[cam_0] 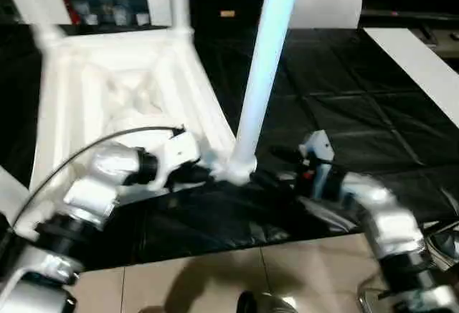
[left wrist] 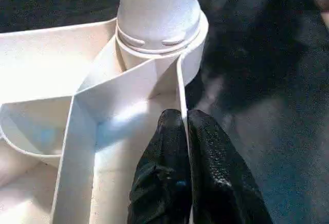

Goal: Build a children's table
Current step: Rotate leg to tighten

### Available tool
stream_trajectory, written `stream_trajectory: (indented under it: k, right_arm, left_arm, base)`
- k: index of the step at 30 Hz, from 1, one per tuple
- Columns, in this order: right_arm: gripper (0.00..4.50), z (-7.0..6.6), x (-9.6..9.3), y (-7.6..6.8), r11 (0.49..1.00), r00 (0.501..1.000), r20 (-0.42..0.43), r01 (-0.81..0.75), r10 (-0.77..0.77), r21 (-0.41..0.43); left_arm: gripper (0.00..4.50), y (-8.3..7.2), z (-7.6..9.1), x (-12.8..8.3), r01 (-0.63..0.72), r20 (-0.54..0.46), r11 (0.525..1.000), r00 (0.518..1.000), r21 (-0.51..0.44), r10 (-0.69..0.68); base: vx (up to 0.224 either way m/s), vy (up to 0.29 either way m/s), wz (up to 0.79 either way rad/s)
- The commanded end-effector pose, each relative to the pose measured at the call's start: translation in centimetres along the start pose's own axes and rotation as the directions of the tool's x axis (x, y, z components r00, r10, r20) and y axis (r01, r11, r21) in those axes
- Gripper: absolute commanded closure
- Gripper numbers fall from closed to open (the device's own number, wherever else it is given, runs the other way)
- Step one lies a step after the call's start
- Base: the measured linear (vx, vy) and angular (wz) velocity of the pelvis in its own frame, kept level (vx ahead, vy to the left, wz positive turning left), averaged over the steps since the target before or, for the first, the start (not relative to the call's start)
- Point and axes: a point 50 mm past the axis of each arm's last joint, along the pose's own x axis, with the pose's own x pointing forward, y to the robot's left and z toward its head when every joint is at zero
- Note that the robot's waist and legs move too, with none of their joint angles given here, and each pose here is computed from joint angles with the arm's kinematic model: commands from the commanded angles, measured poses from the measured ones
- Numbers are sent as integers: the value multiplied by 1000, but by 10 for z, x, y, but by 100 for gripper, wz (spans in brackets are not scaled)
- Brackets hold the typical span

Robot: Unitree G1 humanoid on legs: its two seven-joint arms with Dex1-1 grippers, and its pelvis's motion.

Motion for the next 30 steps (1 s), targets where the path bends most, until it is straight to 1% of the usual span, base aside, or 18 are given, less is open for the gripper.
stream_trajectory:
  k: [1, 2, 3, 4, 5, 6, 7, 9, 11, 12, 13, 17, 25, 26, 28, 30]
  right_arm:
    - [8, 8, 0, 3, 996, 997, 13, -79, 79, -43]
    - [8, 10, 0, 5, 989, 990, 2, -141, 141, -54]
    - [24, 10, 0, 5, 989, 990, 2, -141, 141, -54]
    - [24, 9, 3, 5, 979, 981, -25, -193, 191, -71]
    - [35, 8, 4, 5, 975, 978, -37, -209, 207, -74]
    - [35, 8, 5, 4, 972, 975, -47, -221, 218, -76]
    - [61, 6, 8, 3, 967, 968, -66, -245, 240, -76]
    - [68, 6, 9, 2, 966, 967, -69, -249, 244, -76]
    - [75, 6, 17, 1, 957, 959, -90, -276, 269, -84]
    - [95, 6, 17, 1, 957, 959, -90, -276, 269, -84]
    - [106, 6, 20, 0, 955, 957, -92, -284, 276, -88]
    - [124, 8, 27, -1, 944, 946, -90, -318, 311, -83]
    - [201, 9, 33, -1, 921, 923, -101, -380, 371, -83]
    - [201, 9, 33, -1, 920, 921, -103, -384, 375, -82]
    - [227, 9, 34, -1, 917, 919, -105, -390, 381, -82]
    - [237, 9, 34, -1, 916, 917, -105, -393, 384, -80]
  left_arm:
    - [450, -19, -13, 16, 193, -67, 981, 979, -6, -193]
    - [450, -19, -13, 15, 232, -77, 973, 970, 9, -230]
    - [450, -19, -13, 15, 232, -77, 973, 970, 9, -230]
    - [450, -18, -11, 15, 274, -95, 961, 958, 34, -270]
    - [450, -18, -11, 15, 291, -102, 956, 953, 44, -285]
    - [450, -17, -10, 15, 304, -107, 951, 949, 52, -297]
    - [450, -16, -10, 15, 334, -121, 941, 938, 63, -325]
    - [450, -16, -10, 15, 338, -123, 939, 936, 65, -329]
    - [450, -16, -10, 16, 377, -153, 922, 920, 90, -362]
    - [450, -16, -10, 16, 377, -153, 922, 920, 90, -362]
    - [450, -15, -10, 17, 386, -160, 918, 916, 95, -369]
    - [450, -13, -10, 17, 395, -165, 913, 912, 101, -376]
    - [450, -11, -12, 15, 407, -177, 907, 906, 110, -385]
    - [450, -11, -12, 15, 407, -178, 907, 906, 110, -385]
    - [450, -10, -13, 15, 407, -180, 907, 905, 109, -385]
    - [450, -11, -13, 16, 407, -181, 907, 905, 109, -385]
  base:
    - [0, 0, 0]
    - [0, 0, 0]
    - [0, 0, 0]
    - [0, 0, 0]
    - [0, 0, 0]
    - [0, 0, 0]
    - [0, 0, 0]
    - [0, 0, 0]
    - [0, 0, 0]
    - [0, 0, 0]
    - [0, 0, 0]
    - [0, 0, 0]
    - [0, 0, 0]
    - [0, 0, 0]
    - [0, 0, 0]
    - [0, 0, 0]
